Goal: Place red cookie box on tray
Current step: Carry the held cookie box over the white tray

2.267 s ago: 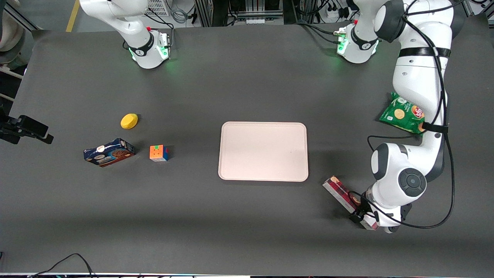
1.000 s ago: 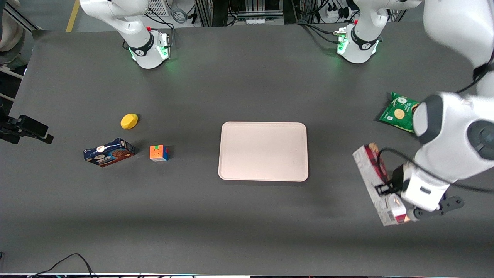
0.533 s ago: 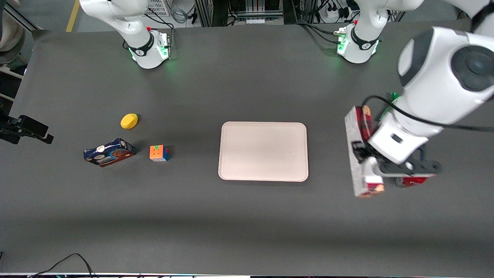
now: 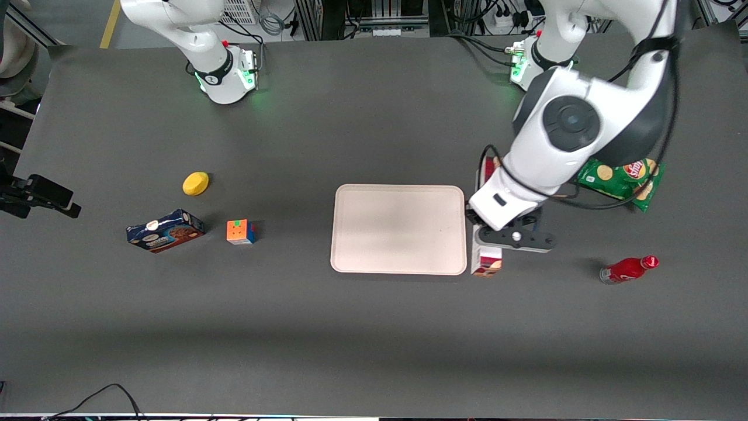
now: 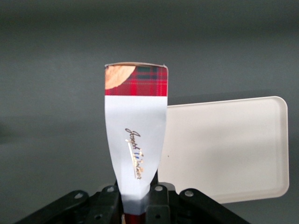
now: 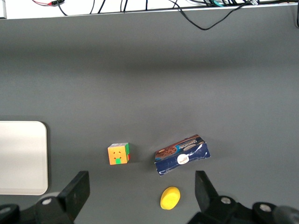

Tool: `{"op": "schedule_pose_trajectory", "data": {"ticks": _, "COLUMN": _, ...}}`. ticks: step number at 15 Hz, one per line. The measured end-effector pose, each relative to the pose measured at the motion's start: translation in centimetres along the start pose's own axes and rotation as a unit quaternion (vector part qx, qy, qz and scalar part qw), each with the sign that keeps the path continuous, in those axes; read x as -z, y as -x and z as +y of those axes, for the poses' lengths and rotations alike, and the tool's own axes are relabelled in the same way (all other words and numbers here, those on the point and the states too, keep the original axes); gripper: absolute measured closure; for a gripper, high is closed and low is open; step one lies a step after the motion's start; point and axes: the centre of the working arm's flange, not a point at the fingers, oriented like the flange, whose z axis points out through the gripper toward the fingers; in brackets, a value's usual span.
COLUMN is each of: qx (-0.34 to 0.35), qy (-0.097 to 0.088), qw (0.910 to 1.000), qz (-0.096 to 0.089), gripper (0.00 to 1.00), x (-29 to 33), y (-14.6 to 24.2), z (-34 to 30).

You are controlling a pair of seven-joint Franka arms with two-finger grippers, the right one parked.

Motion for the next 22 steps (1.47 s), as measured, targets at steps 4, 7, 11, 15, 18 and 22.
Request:
{"op": "schedule_pose_trajectory", "data": {"ticks": 4, "qx": 0.022, "qy": 0.007, "qw": 0.9994, "qz": 0.025, "gripper": 0.8, "x": -8.4, "y": 3.5, "z": 2.6}}
{"op": "schedule_pose_trajectory", "data": {"ticks": 7, "qx": 0.036, "qy": 0.02, "qw": 0.9983, "qz": 0.041, "gripper": 0.8, "x": -13.7, "y": 6.8, "z": 3.4}}
{"op": "schedule_pose_trajectory", "data": {"ticks": 11, "qx": 0.042, "qy": 0.012, "qw": 0.9984, "qz": 0.036, "gripper": 0.8, "x": -17.8, "y": 9.1, "z": 3.3}}
{"op": "schedule_pose_trajectory", "data": {"ticks": 15, "qx": 0.043, "qy": 0.001, "qw": 0.9984, "qz": 0.036, "gripper": 0.8, "x": -20.7, "y": 10.1, "z": 4.5}}
{"op": "schedule_pose_trajectory", "data": {"ticks": 18, "qx": 0.042, "qy": 0.0, "qw": 0.9985, "qz": 0.035, "gripper": 0.8, "x": -22.5, "y": 10.1, "z": 4.4}}
{"op": "schedule_pose_trajectory", "data": {"ticks": 22, "qx": 0.039, "qy": -0.002, "qw": 0.9985, "qz": 0.038, "gripper": 0.8, "x": -22.9, "y": 9.4, "z": 4.4}}
